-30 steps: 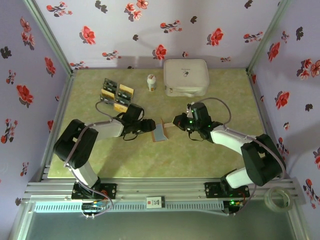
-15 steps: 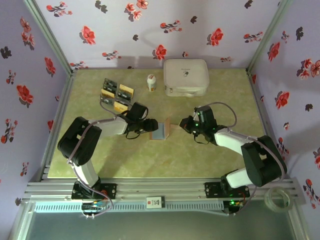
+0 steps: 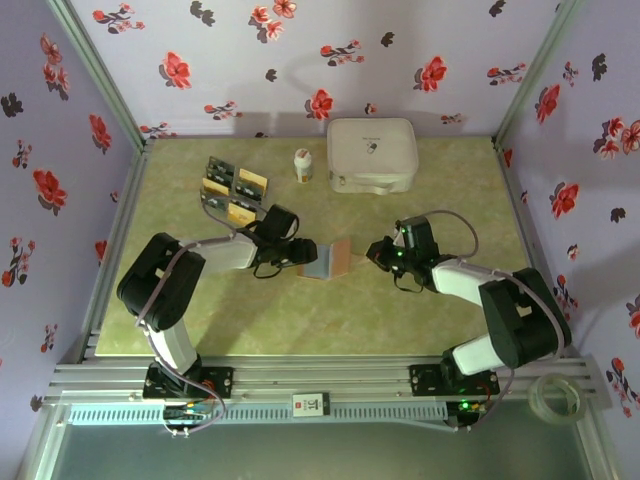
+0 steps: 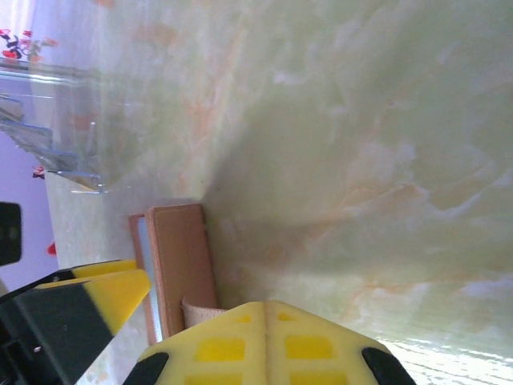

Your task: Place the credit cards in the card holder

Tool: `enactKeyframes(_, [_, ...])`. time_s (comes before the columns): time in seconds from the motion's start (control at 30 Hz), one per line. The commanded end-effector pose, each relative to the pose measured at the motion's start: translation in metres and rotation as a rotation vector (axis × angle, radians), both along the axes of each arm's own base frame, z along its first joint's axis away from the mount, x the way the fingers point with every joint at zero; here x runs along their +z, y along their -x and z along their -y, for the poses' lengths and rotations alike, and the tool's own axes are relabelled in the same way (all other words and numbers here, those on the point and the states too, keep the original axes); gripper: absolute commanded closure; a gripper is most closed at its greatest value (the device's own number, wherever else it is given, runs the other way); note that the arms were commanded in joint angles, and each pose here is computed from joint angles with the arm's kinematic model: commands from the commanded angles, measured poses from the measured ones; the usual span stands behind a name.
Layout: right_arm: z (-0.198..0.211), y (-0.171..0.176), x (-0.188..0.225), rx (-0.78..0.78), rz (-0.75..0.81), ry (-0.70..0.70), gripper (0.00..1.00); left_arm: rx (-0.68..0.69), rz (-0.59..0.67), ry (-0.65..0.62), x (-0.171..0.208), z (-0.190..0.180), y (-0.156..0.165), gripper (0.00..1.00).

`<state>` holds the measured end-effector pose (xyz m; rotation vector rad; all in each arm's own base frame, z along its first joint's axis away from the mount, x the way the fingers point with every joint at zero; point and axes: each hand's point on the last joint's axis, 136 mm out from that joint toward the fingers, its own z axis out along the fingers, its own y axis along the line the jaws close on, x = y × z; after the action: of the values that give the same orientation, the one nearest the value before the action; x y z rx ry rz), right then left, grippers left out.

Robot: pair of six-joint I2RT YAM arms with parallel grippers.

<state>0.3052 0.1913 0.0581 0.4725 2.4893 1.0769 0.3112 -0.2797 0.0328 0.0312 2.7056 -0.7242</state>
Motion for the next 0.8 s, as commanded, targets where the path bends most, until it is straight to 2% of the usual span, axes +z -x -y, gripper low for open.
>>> enactKeyframes(0.0, [0.002,0.001,-0.013,0.017,-0.007,0.011,1.0,-0.032,0.033,0.005,0.004,0.006,-0.002,0.48])
enactKeyframes(0.17, [0.002,-0.001,-0.028,0.029,-0.038,0.027,0.99,-0.035,0.065,0.036,0.012,0.007,-0.001,0.6])
enactKeyframes(0.2, [0.002,0.0,-0.029,0.033,-0.044,0.025,0.95,-0.034,0.069,0.041,0.013,0.007,-0.001,0.63])
enactKeyframes(0.27, [0.001,0.0,-0.028,0.039,-0.048,0.02,0.76,-0.031,0.076,0.048,0.016,0.006,0.0,0.67])
enactKeyframes(0.3, [0.001,0.0,-0.026,0.042,-0.046,0.021,0.7,-0.032,0.078,0.049,0.017,0.006,0.001,0.69])
enactKeyframes(0.37, [0.004,0.001,-0.019,0.04,-0.032,0.034,0.65,-0.028,0.079,0.054,0.018,0.005,0.002,0.72])
enactKeyframes(0.5, [0.015,0.002,-0.002,0.008,0.001,0.088,0.63,-0.021,0.082,0.062,0.022,0.003,0.005,0.76])
enactKeyframes(0.6, [0.019,0.001,0.022,-0.03,0.061,0.069,0.63,-0.015,0.085,0.07,0.025,0.002,0.006,0.76])
enactKeyframes(0.77, [0.001,0.001,0.058,0.032,0.124,0.049,0.71,-0.012,0.094,0.082,0.031,0.002,0.007,0.76])
